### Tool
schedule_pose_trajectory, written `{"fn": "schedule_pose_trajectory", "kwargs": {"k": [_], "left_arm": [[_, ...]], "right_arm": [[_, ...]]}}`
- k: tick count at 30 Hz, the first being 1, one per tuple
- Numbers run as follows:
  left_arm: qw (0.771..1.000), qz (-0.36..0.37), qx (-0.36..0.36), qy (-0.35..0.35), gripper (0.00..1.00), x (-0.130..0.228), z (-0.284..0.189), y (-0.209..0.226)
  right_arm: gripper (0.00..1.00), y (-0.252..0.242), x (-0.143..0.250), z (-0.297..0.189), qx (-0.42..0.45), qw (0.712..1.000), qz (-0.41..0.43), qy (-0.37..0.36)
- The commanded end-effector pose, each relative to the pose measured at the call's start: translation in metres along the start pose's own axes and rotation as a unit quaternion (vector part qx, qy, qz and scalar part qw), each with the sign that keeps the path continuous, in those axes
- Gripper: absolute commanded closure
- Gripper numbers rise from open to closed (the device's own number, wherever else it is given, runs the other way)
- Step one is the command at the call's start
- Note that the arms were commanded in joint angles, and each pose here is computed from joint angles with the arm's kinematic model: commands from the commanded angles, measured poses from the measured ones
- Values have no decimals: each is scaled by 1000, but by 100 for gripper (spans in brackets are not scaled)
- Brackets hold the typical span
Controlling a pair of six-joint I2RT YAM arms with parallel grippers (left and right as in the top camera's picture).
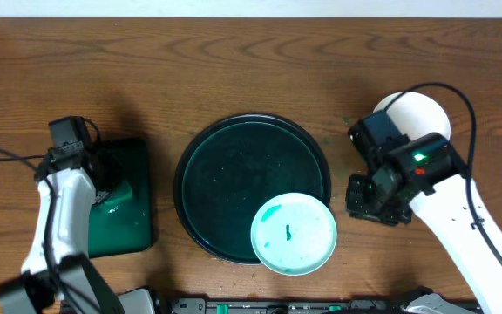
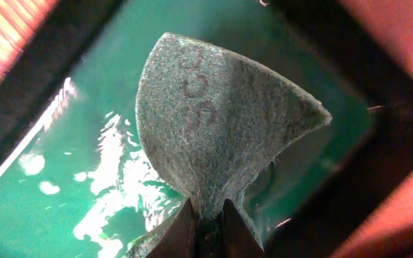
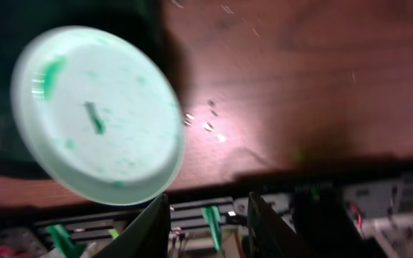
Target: Clean dirty plates on tray and stack at the side
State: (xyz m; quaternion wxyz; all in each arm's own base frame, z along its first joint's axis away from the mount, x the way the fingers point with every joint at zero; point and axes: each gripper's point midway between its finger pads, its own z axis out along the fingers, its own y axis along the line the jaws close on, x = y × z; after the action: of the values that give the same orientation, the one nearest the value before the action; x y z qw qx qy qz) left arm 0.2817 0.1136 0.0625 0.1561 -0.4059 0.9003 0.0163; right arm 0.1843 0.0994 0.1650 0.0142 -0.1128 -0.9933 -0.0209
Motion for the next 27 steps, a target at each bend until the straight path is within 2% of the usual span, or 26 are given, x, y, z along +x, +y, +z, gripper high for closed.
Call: {"fn": "schedule_pose_trajectory", "kwargs": {"k": [1,6,13,17,19,24,27], "left_arm": [[1000,-7,10,-29,93,-8,-16,0],[1000,-7,10,-29,93,-8,-17,1],[1000,-7,9,-28,93,-7,-17,1],[1000,-7,9,-28,93,-7,-17,1],[1000,-7,9,-28,93,-7,-17,1],[1000,-7,9,-27,93,-6,-17,1],[1000,-7,8,-26,93,-6,-17,1]], "right_arm": [[64,-15,16,31,37,997,49,37],[57,-4,37,78,-6,994,55,94],[47,8,35,108,-45,994,46,84],[46,17,39,119,-64,994,30,82],[51,24,41,123,-80,993,21,84],[87,32,42,127,-92,992,16,81],[99,33,40,128,-94,992,15,79]]}}
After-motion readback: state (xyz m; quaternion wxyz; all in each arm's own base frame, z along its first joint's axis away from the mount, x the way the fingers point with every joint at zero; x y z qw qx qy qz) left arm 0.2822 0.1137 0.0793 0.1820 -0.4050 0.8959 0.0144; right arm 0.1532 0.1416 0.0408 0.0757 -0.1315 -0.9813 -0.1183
